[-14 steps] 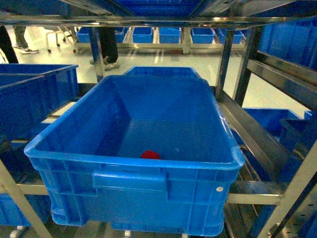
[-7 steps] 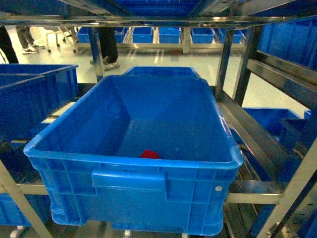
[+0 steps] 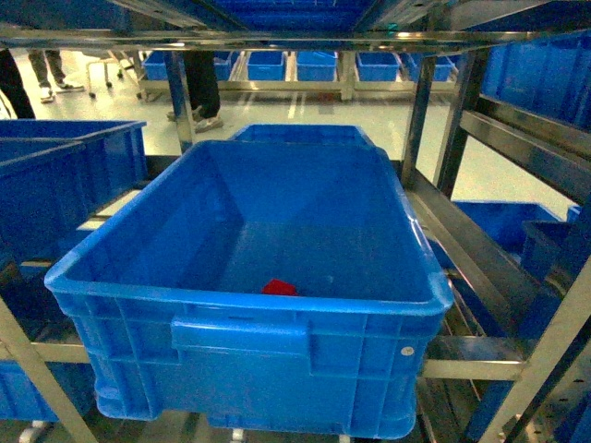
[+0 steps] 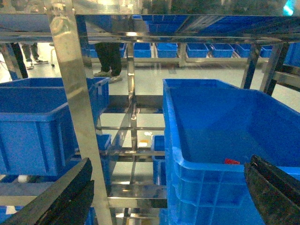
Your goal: Pick red block from blue box to shelf
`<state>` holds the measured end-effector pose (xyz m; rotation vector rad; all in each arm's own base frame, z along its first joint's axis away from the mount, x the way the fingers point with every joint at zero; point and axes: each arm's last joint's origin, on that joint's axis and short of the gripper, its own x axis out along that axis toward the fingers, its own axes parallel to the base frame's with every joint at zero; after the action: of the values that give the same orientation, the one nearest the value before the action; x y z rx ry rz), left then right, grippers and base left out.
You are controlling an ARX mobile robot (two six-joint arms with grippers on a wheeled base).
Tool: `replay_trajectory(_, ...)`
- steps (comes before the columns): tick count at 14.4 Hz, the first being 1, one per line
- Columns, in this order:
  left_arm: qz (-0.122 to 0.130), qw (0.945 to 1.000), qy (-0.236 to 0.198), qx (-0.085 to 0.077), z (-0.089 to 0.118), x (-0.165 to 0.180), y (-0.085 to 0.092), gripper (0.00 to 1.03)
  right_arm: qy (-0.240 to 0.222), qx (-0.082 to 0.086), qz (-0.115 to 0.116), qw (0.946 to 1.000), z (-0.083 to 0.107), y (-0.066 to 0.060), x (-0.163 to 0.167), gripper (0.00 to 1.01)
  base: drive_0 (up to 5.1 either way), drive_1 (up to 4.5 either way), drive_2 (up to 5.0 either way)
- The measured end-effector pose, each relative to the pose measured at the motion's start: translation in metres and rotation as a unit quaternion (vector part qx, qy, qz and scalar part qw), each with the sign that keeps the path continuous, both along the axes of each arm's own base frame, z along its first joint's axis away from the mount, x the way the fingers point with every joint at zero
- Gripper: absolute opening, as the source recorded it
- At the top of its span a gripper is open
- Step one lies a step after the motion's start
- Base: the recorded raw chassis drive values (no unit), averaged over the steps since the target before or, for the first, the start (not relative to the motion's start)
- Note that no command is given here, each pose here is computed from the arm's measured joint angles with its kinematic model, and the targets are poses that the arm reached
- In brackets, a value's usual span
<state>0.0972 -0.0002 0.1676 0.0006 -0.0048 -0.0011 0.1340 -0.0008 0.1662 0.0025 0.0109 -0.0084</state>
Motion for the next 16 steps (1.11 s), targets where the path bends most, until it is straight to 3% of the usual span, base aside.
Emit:
replay_trajectory(11,0.0,1.0,0.0,0.0,0.0,0.0,0.0,0.98,-0.013,0.0,0.0,0.9999,0.004,0.0,-0.024,0.02,0.0,0.0,0.0)
replay_trajectory(12,0.0,1.0,0.0,0.0,0.0,0.0,0.0,0.98,-0.014,0.0,0.0,0.9999,0.004,0.0,-0.025,0.05,0.0,0.0,0.0)
replay_trajectory(16,0.0,1.0,0.0,0.0,0.0,0.0,0.0,0.98,-0.014,0.0,0.0,0.9999,0.004,0.0,-0.025,0.49,0.0,0.0,0.0)
